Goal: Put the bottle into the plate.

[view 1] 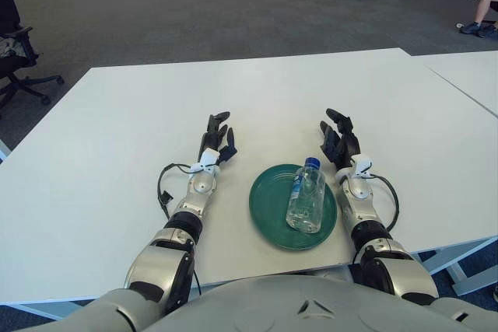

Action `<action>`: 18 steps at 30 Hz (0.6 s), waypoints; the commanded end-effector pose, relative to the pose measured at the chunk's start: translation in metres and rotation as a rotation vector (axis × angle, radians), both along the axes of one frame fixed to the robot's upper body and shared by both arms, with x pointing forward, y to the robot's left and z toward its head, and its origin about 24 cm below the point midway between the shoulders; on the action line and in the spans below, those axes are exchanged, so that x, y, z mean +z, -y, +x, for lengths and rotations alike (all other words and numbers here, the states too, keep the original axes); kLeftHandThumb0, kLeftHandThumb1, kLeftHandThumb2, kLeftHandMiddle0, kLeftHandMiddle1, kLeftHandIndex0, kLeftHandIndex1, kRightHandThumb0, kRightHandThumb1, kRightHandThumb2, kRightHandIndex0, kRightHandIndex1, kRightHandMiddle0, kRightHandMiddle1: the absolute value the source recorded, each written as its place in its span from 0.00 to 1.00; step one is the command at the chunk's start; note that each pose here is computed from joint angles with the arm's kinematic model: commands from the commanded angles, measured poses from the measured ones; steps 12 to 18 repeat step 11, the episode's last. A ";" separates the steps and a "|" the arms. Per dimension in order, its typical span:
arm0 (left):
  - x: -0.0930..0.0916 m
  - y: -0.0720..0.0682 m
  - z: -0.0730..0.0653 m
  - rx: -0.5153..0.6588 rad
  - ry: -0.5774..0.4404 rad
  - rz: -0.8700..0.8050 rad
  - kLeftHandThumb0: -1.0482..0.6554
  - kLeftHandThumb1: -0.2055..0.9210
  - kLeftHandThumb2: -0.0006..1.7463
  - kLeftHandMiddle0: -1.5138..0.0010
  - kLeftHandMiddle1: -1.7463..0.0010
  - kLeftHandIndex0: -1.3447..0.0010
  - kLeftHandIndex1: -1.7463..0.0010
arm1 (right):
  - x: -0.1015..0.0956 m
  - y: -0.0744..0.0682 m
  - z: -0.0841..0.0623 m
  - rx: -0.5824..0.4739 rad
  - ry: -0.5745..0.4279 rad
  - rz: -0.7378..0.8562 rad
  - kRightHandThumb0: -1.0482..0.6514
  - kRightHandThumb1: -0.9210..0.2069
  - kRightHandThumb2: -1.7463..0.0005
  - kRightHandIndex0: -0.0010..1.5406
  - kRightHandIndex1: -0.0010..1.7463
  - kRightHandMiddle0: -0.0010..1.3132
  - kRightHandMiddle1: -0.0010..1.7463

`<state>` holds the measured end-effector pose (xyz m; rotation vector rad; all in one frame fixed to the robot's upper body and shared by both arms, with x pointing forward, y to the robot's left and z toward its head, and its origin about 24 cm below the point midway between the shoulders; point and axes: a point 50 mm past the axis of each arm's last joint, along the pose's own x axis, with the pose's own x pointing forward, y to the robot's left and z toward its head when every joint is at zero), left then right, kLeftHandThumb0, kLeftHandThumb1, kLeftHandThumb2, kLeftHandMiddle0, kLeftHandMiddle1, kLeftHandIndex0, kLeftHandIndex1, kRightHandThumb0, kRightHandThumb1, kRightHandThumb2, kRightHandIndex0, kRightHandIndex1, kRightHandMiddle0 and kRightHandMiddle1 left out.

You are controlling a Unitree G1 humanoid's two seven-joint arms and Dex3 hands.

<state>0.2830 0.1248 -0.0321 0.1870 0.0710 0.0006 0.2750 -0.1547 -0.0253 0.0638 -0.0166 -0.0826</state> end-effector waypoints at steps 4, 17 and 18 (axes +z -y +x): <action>-0.002 -0.002 0.004 0.009 -0.035 -0.012 0.18 1.00 0.53 0.68 0.96 0.98 0.45 | -0.017 0.009 -0.012 -0.030 -0.093 0.005 0.25 0.00 0.55 0.26 0.01 0.00 0.42; -0.001 -0.002 0.008 0.017 -0.046 -0.039 0.20 1.00 0.53 0.67 0.96 0.98 0.45 | -0.015 0.009 -0.009 -0.032 -0.097 0.003 0.25 0.00 0.55 0.26 0.01 0.00 0.42; -0.001 -0.002 0.008 0.017 -0.046 -0.039 0.20 1.00 0.53 0.67 0.96 0.98 0.45 | -0.015 0.009 -0.009 -0.032 -0.097 0.003 0.25 0.00 0.55 0.26 0.01 0.00 0.42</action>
